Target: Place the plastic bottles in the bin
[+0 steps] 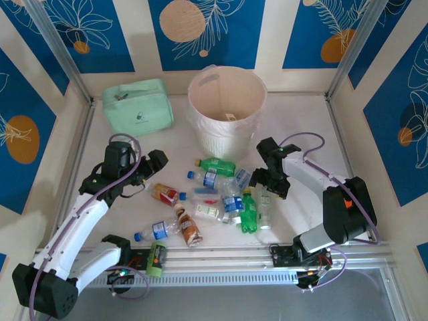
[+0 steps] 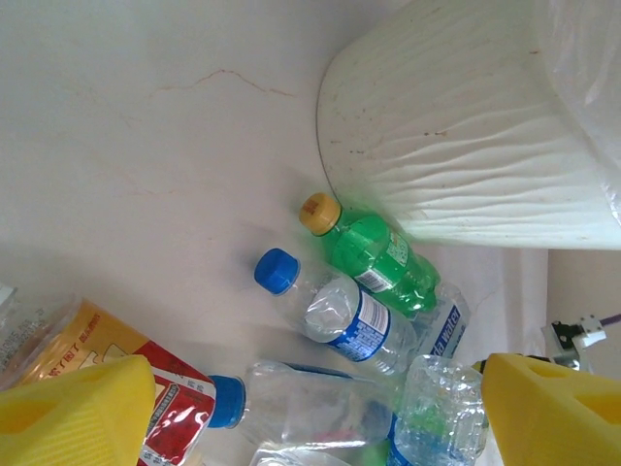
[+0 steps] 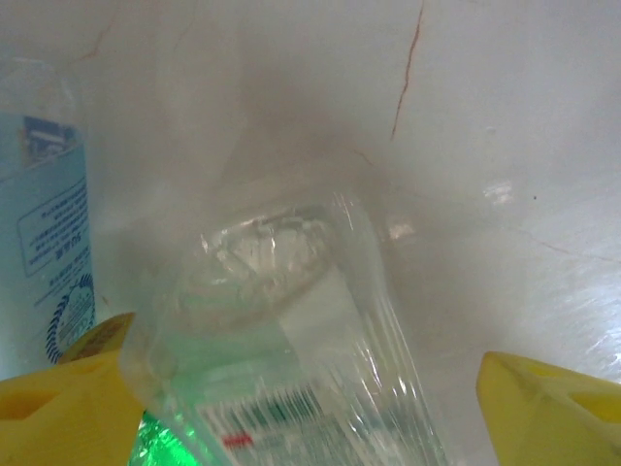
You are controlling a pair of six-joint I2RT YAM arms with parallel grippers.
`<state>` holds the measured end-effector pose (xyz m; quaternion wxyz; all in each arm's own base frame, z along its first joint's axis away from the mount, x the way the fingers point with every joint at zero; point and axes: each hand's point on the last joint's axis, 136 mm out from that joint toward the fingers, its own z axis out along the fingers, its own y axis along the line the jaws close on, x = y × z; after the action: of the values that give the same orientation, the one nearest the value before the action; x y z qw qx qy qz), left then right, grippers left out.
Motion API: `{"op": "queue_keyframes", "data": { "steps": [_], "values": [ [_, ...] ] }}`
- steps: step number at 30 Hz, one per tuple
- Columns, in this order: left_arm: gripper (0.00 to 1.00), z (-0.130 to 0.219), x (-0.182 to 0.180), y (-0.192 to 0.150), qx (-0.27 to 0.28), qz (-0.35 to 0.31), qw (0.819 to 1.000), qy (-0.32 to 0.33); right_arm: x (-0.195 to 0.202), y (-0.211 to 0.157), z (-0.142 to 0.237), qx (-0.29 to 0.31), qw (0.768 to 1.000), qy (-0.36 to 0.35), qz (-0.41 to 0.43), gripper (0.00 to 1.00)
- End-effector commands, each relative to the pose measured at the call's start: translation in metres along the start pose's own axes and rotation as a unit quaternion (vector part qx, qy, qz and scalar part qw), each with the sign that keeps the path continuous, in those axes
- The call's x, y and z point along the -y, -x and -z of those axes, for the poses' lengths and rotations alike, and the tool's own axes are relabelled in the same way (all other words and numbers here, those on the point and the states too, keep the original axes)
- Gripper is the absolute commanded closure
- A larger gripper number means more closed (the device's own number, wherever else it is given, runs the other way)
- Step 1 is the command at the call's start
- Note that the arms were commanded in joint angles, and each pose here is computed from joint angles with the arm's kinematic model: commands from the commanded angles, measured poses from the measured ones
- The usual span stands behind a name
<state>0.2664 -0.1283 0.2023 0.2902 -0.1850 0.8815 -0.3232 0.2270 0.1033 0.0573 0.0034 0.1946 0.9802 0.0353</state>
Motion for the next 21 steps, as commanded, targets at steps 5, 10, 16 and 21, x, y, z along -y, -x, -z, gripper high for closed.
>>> {"op": "queue_keyframes", "data": {
  "steps": [5, 10, 16, 21],
  "values": [
    [0.14, 0.005, 0.017, 0.005, 0.004, -0.012, 0.999, -0.031, 0.005, 0.0, -0.013, -0.019, 1.0, -0.01, -0.01, 0.16],
    [0.14, 0.004, 0.017, 0.004, 0.003, -0.012, 0.999, -0.033, 0.008, 0.002, -0.019, -0.025, 0.999, -0.018, -0.014, 0.24],
    [0.14, 0.004, 0.018, 0.004, 0.002, -0.012, 0.999, -0.034, 0.011, 0.005, -0.019, -0.02, 0.999, -0.023, -0.015, 0.29],
    [0.14, 0.004, 0.018, 0.004, 0.002, -0.012, 0.999, -0.035, 0.012, 0.004, -0.017, -0.017, 0.999, -0.024, -0.016, 0.36]
  ]
}}
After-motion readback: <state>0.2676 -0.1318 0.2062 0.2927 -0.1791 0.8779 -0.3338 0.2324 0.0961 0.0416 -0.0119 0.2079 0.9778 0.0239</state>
